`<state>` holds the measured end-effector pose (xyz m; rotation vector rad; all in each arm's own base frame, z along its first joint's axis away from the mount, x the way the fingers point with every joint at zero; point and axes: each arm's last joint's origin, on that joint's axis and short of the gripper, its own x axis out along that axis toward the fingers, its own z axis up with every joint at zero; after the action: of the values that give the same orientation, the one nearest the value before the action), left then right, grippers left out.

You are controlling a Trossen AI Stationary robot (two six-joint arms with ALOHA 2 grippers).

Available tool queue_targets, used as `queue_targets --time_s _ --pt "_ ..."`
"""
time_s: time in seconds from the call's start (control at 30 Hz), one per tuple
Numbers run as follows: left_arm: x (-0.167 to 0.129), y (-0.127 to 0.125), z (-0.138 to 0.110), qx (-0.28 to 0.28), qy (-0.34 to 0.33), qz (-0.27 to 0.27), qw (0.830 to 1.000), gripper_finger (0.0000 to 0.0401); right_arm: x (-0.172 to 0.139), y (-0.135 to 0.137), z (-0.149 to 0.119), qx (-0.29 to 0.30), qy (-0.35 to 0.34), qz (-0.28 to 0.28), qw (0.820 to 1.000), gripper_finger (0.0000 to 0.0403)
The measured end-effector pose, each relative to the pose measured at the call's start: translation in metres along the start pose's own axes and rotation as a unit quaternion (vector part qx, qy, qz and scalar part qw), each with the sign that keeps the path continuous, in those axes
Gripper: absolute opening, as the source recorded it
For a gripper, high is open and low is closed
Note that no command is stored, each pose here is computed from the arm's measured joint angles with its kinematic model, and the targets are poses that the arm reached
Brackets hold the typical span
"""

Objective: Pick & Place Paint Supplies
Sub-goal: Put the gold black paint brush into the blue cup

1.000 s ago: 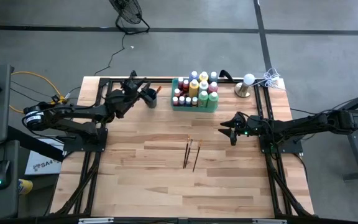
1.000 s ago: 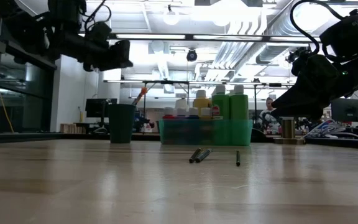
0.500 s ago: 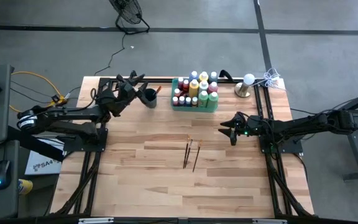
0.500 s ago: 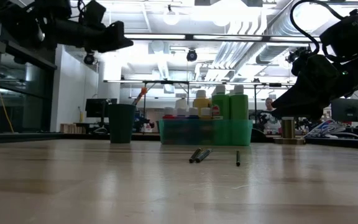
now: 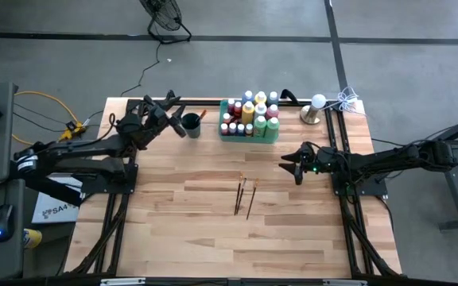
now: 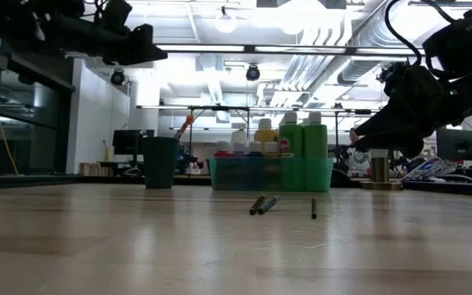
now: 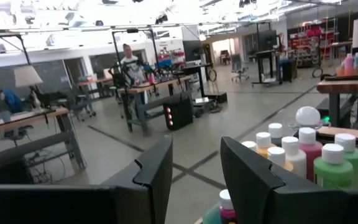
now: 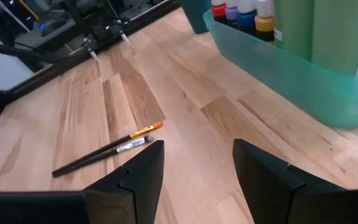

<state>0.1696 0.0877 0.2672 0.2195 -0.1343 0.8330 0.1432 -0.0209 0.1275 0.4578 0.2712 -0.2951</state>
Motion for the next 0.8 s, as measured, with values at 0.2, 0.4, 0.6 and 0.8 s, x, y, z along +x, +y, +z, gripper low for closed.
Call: queue_targets --time_s 0.2,0.4,0.6,0.8 --pt "-0.003 0.001 0.000 -0.001 0.014 -0.003 1.000 0.0133 0.000 -0.001 0.001 0.008 -0.013 -0.023 1.000 0.0185" --pt "-0.006 0.002 -0.004 -0.015 0.040 -0.008 0.999 0.0133 0.000 -0.001 0.002 -0.009 -0.015 -0.025 1.000 0.0185" --pt "-0.012 0.005 -0.002 -0.031 0.054 -0.010 0.998 0.0133 0.000 -0.001 -0.001 0.016 0.006 -0.014 1.000 0.0185" --pt "-0.017 0.006 -0.003 -0.037 0.069 -0.012 0.997 0.0133 0.005 0.011 0.012 -0.022 0.050 0.036 0.998 0.0185"
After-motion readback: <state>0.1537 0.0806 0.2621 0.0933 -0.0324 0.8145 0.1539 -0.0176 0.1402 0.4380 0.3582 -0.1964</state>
